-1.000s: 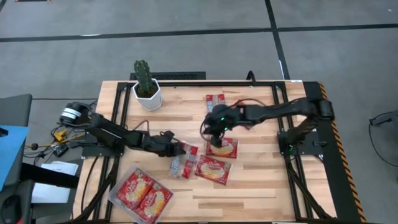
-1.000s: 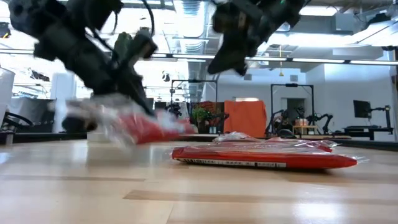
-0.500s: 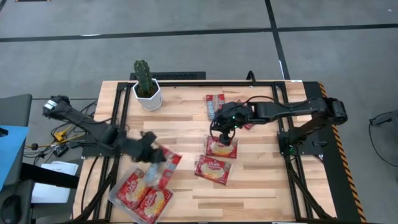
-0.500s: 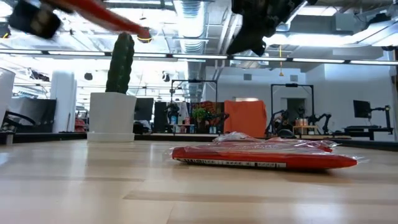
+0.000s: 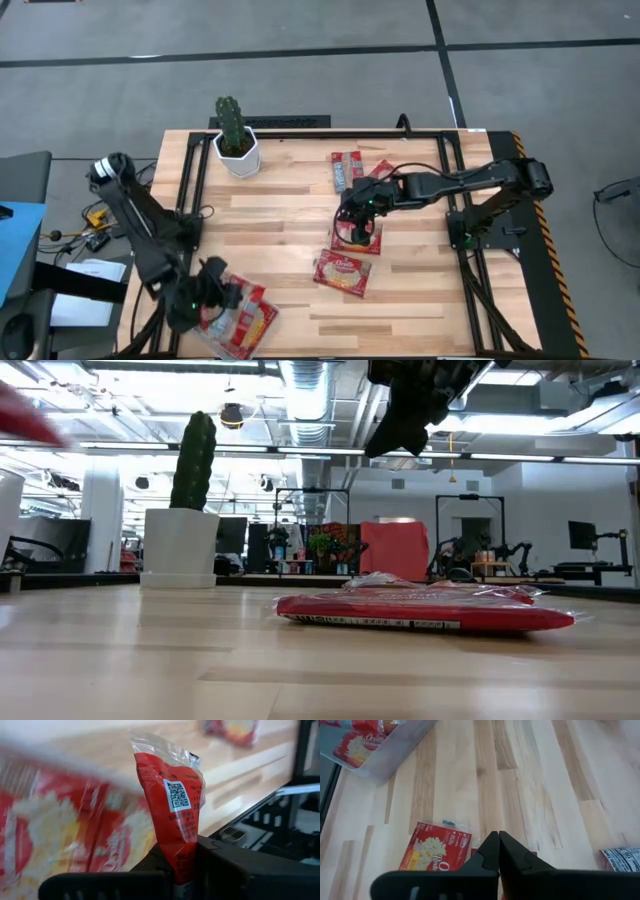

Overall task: Sort popcorn bags into baskets
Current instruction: Put the red popcorn bag into the transparent bin

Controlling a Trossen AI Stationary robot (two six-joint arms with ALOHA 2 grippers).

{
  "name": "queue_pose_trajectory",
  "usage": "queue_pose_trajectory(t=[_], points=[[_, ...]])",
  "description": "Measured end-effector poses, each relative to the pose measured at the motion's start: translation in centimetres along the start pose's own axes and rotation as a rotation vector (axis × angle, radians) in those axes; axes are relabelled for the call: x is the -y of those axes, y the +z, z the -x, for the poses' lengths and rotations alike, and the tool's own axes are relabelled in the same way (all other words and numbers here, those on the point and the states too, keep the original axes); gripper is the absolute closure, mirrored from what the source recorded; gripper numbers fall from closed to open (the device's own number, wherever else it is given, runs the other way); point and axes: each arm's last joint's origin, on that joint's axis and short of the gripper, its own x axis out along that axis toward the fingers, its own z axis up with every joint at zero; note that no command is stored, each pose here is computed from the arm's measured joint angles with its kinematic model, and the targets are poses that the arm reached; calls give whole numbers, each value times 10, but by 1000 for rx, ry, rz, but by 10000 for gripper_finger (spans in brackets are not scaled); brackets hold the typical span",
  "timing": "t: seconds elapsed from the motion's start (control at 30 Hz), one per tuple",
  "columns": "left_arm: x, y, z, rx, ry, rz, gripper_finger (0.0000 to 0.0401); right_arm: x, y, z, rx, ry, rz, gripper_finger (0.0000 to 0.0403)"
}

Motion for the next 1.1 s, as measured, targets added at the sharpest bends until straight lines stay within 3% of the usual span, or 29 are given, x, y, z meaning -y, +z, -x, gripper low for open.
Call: queue_pose_trajectory(t=[0.23, 0.5, 0.67, 0.87, 1.1], points=[[-18, -31, -24, -51, 51, 16, 392, 0, 0, 0, 1, -1, -10, 370], [-22, -27, -38, 3, 91, -38, 390, 0, 0, 0, 1, -1, -10, 386], [-13, -25, -43, -20, 49, -112, 379, 0, 0, 0, -1, -1, -10, 377], [-6, -20, -50, -93, 82, -167, 313, 0, 0, 0, -7, -1, -18, 364], [0, -8, -52, -92, 101, -155, 220, 0, -2, 0, -19, -2, -19, 378]])
